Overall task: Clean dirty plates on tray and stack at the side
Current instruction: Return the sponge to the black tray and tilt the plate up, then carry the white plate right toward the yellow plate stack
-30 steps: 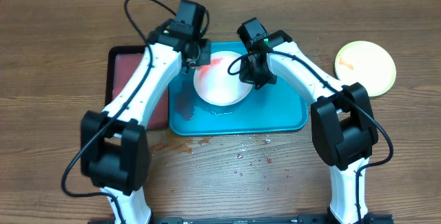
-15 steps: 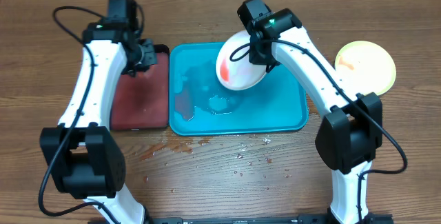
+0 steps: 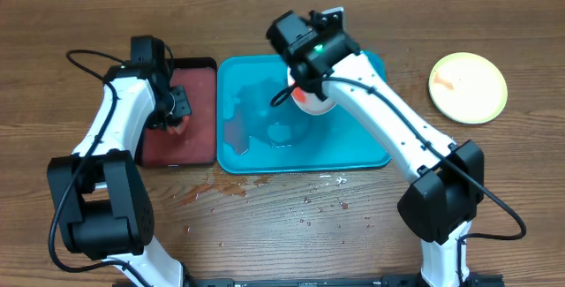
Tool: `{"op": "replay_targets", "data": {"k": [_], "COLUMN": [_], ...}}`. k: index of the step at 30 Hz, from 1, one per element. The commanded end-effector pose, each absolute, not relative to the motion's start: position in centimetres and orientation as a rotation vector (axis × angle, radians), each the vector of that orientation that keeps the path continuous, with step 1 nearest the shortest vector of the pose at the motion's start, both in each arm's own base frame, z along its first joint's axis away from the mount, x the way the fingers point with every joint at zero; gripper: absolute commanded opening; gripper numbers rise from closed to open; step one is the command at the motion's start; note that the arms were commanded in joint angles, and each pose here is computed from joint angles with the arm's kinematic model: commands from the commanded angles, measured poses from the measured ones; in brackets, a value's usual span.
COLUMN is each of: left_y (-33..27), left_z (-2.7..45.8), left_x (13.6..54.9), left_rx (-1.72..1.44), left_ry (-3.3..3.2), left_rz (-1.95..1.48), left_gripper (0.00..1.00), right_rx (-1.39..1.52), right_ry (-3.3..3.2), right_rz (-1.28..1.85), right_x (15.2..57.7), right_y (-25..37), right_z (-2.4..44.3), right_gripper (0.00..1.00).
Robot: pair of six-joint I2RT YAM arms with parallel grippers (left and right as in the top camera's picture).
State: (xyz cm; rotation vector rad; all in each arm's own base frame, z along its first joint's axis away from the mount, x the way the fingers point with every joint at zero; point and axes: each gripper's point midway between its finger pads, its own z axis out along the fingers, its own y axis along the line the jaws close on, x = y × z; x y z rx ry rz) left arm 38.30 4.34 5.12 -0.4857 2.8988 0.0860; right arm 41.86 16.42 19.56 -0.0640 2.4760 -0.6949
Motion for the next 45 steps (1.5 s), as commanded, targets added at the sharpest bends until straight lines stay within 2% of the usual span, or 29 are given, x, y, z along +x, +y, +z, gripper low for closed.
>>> {"op": "replay_targets", "data": {"k": [1,3,5,11,17,21,27,33,45], "left_y": [5.8,5.8,5.6,4.4,3.1,3.0,2.8,2.8,2.8], "left_z": [5.7,5.8,6.1,9.2,16.4,21.2,25.8,27.7,27.6], "left_x": [38.2,38.3,38.6,39.9,40.9,40.1,38.6,37.8,37.8], "left_rx": [-0.482,-0.482,-0.480,-0.434,-0.325,-0.266,-0.224,-0.211,-0.211], "left_ry": [2.868,2.861,2.855,2.772,2.570,2.445,2.325,2.275,2.280], "left_rz": [0.192,0.191,0.171,0.051,-0.065,-0.058,-0.048,-0.045,-0.045], "left_gripper": [0.71,0.89,1.00,1.00,1.00,1.00,1.00,1.00,1.00], "right_rx": [-0.030,-0.038,-0.041,-0.052,-0.065,-0.059,-0.068,-0.104,-0.117], "right_ry": [2.334,2.304,2.263,2.118,1.993,1.878,1.749,1.749,1.793], "right_rz": [-0.768,-0.813,-0.860,-0.994,-1.066,-1.118,-1.169,-1.151,-1.119], "right_x": [42.0,41.9,41.9,41.6,41.2,40.7,39.8,39.3,39.3], "right_y": [15.4,15.2,15.0,14.8,15.7,16.5,17.8,19.0,19.3], "right_z": [23.8,24.3,24.9,27.3,29.4,31.2,33.3,33.2,32.5], "right_gripper": [0.04,0.04,0.04,0.04,0.04,0.04,0.04,0.04,0.04]}}
